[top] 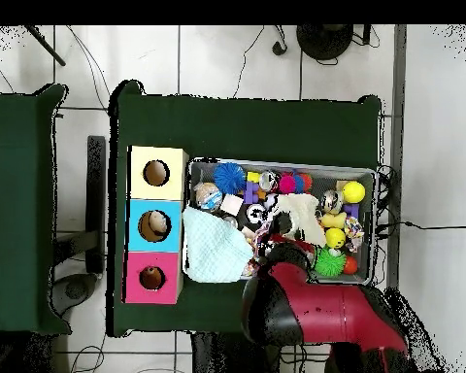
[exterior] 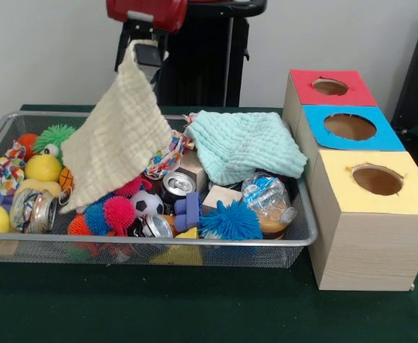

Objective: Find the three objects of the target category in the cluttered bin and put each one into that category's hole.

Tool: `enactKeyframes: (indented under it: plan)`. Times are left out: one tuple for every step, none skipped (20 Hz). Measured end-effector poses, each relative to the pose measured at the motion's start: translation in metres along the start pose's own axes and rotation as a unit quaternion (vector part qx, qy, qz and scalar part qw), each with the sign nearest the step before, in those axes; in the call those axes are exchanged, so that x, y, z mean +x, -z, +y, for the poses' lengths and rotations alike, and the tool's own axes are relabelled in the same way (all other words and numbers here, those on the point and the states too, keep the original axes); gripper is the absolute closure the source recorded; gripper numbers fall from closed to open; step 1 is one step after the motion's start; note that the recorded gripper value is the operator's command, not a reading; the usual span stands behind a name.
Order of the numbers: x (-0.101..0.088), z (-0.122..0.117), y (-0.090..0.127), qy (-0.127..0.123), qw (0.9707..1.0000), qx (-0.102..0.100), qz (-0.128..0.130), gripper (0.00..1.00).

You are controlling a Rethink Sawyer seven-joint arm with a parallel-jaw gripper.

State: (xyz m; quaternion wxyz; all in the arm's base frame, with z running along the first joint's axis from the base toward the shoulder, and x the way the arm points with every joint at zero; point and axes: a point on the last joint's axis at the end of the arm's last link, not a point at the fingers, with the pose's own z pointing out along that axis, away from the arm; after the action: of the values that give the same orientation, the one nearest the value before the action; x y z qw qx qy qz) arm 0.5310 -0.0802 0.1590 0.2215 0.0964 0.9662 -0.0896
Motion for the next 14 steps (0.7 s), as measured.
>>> enactKeyframes:
  plan:
    - [0.001, 0.004, 0.005, 0.000, 1.0000, -0.001, -0.001, 1.00]
    - [0.004, 0.009, 0.012, 0.002, 1.0000, -0.003, -0.002, 1.00]
    - [0.006, 0.013, 0.018, 0.003, 1.0000, -0.004, -0.003, 1.00]
    - [0.007, 0.016, 0.023, 0.005, 1.0000, -0.006, -0.005, 1.00]
    - [0.011, 0.021, 0.030, 0.008, 0.9999, -0.007, -0.006, 1.00]
    - [0.014, 0.025, 0.037, 0.011, 0.9999, -0.009, -0.007, 1.00]
    - [0.016, 0.026, 0.039, 0.012, 0.9999, -0.009, -0.007, 1.00]
    - [0.020, 0.028, 0.045, 0.013, 0.9998, -0.010, -0.007, 1.00]
    - [0.022, 0.029, 0.048, 0.013, 0.9998, -0.010, -0.008, 1.00]
    - [0.026, 0.029, 0.054, 0.012, 0.9999, -0.010, -0.007, 1.00]
    - [0.031, 0.028, 0.059, 0.008, 0.9999, -0.010, -0.005, 1.00]
    - [0.036, 0.026, 0.065, 0.002, 0.9999, -0.010, -0.004, 1.00]
    - [0.041, 0.024, 0.069, -0.002, 1.0000, -0.009, -0.002, 1.00]
    - [0.045, 0.022, 0.073, -0.007, 0.9999, -0.008, 0.000, 1.00]
